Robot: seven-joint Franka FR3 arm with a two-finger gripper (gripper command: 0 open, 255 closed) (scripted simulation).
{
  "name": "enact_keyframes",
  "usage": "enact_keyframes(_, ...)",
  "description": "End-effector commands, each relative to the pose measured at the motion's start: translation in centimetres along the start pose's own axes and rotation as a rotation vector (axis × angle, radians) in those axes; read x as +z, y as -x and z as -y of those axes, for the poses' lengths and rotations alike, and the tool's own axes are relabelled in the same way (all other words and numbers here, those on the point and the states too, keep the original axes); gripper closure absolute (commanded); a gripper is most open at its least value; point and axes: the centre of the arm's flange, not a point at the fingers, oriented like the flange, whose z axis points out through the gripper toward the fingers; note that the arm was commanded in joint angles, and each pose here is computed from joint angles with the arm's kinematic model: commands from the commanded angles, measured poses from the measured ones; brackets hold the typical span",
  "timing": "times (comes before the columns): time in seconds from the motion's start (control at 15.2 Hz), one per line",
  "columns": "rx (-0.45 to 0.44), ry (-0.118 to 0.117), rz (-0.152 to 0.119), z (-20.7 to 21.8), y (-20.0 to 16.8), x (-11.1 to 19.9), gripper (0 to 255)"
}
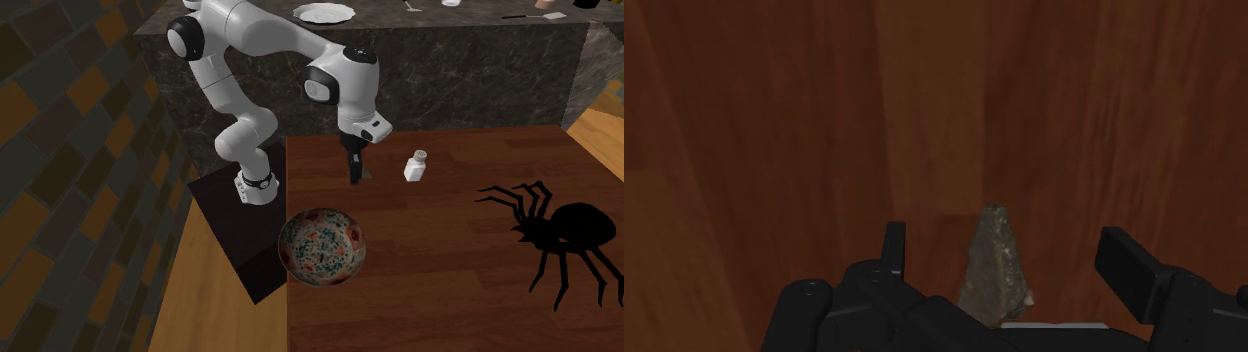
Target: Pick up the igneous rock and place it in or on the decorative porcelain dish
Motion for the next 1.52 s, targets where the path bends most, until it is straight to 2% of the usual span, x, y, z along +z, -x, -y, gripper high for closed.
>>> enact_keyframes(0.0, -0.001, 0.000, -0.001, 0.0, 0.0, 0.4, 0)
enact_keyframes(0.4, -0.001, 0.000, -0.001, 0.0, 0.0, 0.4, 0)
enact_keyframes(0.46, -0.001, 0.000, -0.001, 0.0, 0.0, 0.4, 255)
enact_keyframes(1.06, -0.001, 0.000, -0.001, 0.0, 0.0, 0.4, 255)
enact_keyframes(1.45, -0.001, 0.000, -0.001, -0.1, -0.2, -2.8, 255)
